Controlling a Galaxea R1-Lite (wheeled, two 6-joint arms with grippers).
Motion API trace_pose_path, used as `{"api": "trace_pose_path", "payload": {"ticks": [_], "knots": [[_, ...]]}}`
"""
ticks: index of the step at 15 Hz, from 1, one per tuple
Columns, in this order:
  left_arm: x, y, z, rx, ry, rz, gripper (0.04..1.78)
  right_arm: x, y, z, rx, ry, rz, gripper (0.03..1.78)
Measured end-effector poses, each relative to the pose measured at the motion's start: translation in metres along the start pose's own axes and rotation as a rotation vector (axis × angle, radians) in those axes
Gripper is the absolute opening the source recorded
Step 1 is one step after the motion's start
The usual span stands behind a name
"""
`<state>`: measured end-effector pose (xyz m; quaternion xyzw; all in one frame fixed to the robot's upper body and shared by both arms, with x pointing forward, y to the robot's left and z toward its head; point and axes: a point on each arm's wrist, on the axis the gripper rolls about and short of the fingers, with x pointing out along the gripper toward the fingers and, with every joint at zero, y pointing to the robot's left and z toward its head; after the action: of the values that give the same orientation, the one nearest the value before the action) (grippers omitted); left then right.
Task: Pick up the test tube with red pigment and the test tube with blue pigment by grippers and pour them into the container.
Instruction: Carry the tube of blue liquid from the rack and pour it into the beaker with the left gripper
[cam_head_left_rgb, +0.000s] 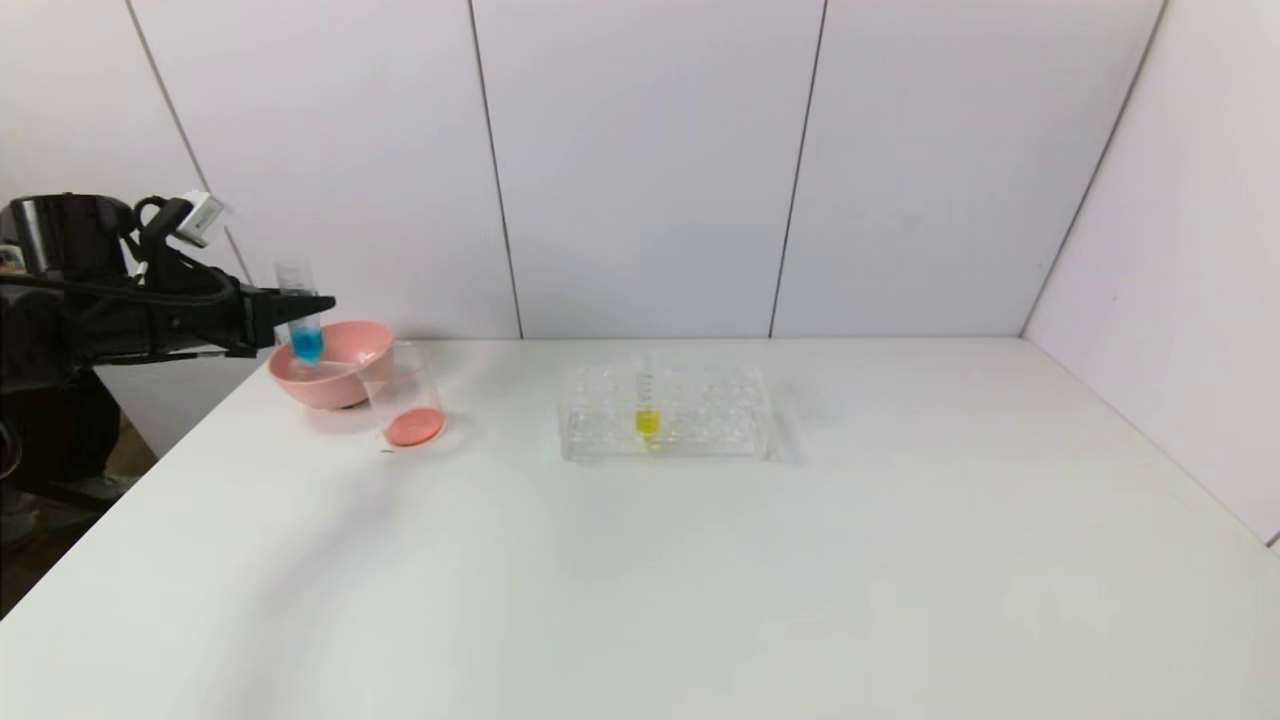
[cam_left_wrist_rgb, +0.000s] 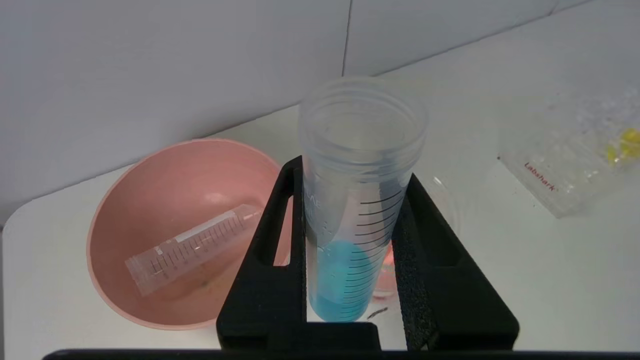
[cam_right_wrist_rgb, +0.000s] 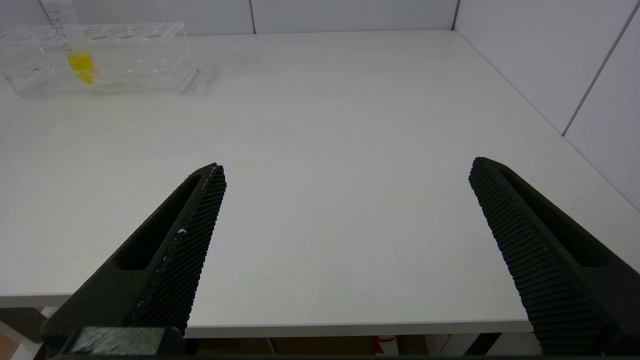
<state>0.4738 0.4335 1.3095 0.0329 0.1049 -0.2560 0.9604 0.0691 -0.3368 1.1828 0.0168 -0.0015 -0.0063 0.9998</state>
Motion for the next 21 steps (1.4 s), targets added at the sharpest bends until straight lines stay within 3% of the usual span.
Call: {"api": "trace_pose_path", "payload": {"ticks": [4, 10, 15, 18, 21], "knots": [[0.012, 0.006, -0.005, 0.112, 0.138, -0.060, 0.51, 0.000, 0.000, 0.000, 0.000, 0.000, 0.000, 1.77], [0.035, -0.017, 0.011, 0.293, 0.250, -0.146, 0.51, 0.000, 0.000, 0.000, 0.000, 0.000, 0.000, 1.77], [0.038, -0.032, 0.034, 0.473, 0.377, -0.134, 0.51, 0.000, 0.000, 0.000, 0.000, 0.000, 0.000, 1.77], [0.035, -0.041, 0.043, 0.572, 0.531, -0.111, 0.51, 0.000, 0.000, 0.000, 0.000, 0.000, 0.000, 1.77], [0.041, -0.046, 0.045, 0.674, 0.625, -0.049, 0.51, 0.000, 0.000, 0.000, 0.000, 0.000, 0.000, 1.77]]}}
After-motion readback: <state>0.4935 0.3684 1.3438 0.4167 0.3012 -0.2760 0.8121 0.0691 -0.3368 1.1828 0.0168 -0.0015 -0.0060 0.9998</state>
